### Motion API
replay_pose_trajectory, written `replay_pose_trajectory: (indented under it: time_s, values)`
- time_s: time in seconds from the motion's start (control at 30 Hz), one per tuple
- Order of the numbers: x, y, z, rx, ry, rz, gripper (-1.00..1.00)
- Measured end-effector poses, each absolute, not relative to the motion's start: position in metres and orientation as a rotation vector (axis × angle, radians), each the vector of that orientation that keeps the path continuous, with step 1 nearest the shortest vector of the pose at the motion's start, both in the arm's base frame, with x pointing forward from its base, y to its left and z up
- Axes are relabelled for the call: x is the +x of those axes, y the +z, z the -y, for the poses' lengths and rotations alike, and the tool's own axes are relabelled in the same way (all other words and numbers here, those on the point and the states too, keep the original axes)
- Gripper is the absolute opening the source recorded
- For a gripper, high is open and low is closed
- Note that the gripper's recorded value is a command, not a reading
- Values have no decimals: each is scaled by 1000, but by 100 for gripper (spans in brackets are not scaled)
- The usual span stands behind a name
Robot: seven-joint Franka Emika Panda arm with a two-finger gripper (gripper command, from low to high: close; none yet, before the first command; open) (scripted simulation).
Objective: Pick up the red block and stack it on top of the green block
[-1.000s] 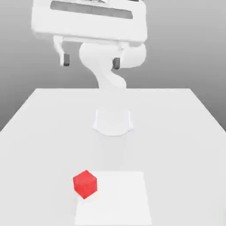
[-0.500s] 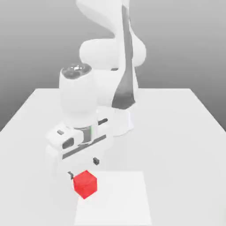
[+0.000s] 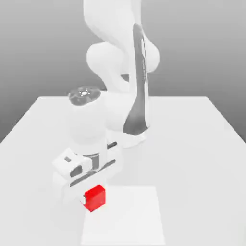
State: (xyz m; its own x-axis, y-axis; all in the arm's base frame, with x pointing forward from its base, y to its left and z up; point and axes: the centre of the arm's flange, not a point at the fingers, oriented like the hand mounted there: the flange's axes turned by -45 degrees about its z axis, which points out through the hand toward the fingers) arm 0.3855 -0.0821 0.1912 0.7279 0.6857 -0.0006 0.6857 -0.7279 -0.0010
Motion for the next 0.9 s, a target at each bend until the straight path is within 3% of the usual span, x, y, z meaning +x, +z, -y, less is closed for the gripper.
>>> replay_pose_trajectory:
  time_s: [0.2,0.4,0.63,0.73,0.77,0.9]
  values:
    - [439,218,1,-2834,13,1384,-100]
    - [485,230,-134,-2698,13,1645,-100]
    - [476,242,-308,-2500,4,1907,-100]
    - [469,205,-341,-2462,2,1950,-100]
    - [468,191,-343,-2459,2,1953,100]
    - [468,191,-343,-2459,2,1953,100]
